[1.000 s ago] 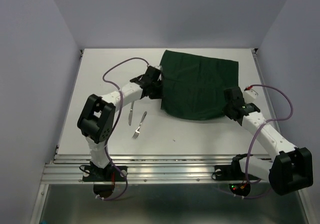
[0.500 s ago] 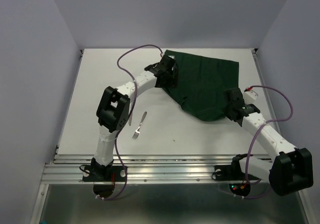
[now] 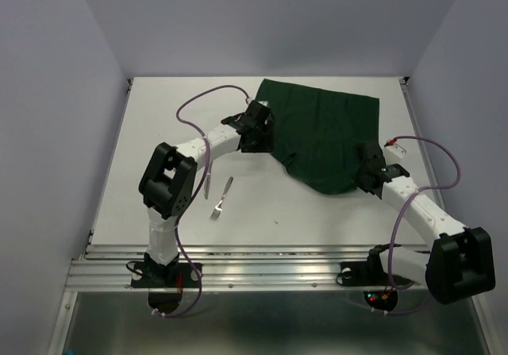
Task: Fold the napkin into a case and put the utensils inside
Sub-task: Flatten out the crumpled napkin at the center of the board.
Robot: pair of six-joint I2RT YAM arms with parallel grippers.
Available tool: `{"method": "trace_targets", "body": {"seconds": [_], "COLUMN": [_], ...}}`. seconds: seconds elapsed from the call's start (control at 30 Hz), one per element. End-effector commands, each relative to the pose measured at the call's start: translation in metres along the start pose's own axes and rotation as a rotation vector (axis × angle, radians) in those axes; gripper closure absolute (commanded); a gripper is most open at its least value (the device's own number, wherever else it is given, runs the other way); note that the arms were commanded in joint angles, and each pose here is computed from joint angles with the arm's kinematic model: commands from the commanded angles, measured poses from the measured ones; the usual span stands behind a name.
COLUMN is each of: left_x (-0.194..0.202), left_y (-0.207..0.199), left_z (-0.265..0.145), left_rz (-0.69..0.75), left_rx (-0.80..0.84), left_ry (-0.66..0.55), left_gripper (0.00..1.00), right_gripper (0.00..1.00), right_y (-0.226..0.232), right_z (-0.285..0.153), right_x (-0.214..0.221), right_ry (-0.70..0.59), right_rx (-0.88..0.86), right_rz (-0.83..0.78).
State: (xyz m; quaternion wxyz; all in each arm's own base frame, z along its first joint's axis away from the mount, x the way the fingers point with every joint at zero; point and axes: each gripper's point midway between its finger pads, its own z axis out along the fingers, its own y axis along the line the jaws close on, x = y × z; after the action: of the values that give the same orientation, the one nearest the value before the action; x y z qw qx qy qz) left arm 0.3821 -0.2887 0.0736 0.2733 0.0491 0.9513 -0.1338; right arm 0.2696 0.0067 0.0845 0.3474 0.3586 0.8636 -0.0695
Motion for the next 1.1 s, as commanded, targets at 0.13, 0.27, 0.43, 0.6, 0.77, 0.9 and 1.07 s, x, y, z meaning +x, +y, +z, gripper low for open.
{"method": "trace_targets", "body": {"seconds": [0.13, 0.27, 0.43, 0.6, 0.77, 0.9, 1.07], "left_x": [-0.022, -0.025, -0.026, -0.025, -0.02, -0.017, -0.023], "left_y": [-0.058, -0.062, -0.071, -0.076, -0.072, -0.07, -0.069], "left_z": [0.008, 0.016, 0.027, 0.035, 0.044, 0.047, 0.04], "left_rz": [-0.087, -0.111, -0.124, -0.122, -0.129, -0.132, -0.125], "left_rx": [0.153, 0.16, 0.188, 0.189, 0.166, 0.156, 0.149], "left_ry": [-0.035, -0.033, -0.018, -0.014, -0.004, 0.003, -0.02], "left_gripper": [0.28, 0.28, 0.32, 0.37, 0.45, 0.58, 0.87], "right_gripper": [0.99, 0.99, 0.99, 0.99, 0.99, 0.99, 0.99], "right_y": [0.003, 0.003, 0.0, 0.001, 0.001, 0.0, -0.003], "right_z": [-0.001, -0.003, -0.002, -0.005, -0.006, -0.006, -0.006], "right_x": [-0.011, -0.008, -0.004, -0.004, -0.006, -0.006, -0.005], "right_ry": [-0.037, -0.027, -0.018, -0.018, -0.024, -0.026, -0.027], "right_rx": [-0.013, -0.028, -0.026, -0.038, -0.04, -0.04, -0.032], "right_rz": [0.005, 0.011, 0.011, 0.019, 0.019, 0.02, 0.017]}}
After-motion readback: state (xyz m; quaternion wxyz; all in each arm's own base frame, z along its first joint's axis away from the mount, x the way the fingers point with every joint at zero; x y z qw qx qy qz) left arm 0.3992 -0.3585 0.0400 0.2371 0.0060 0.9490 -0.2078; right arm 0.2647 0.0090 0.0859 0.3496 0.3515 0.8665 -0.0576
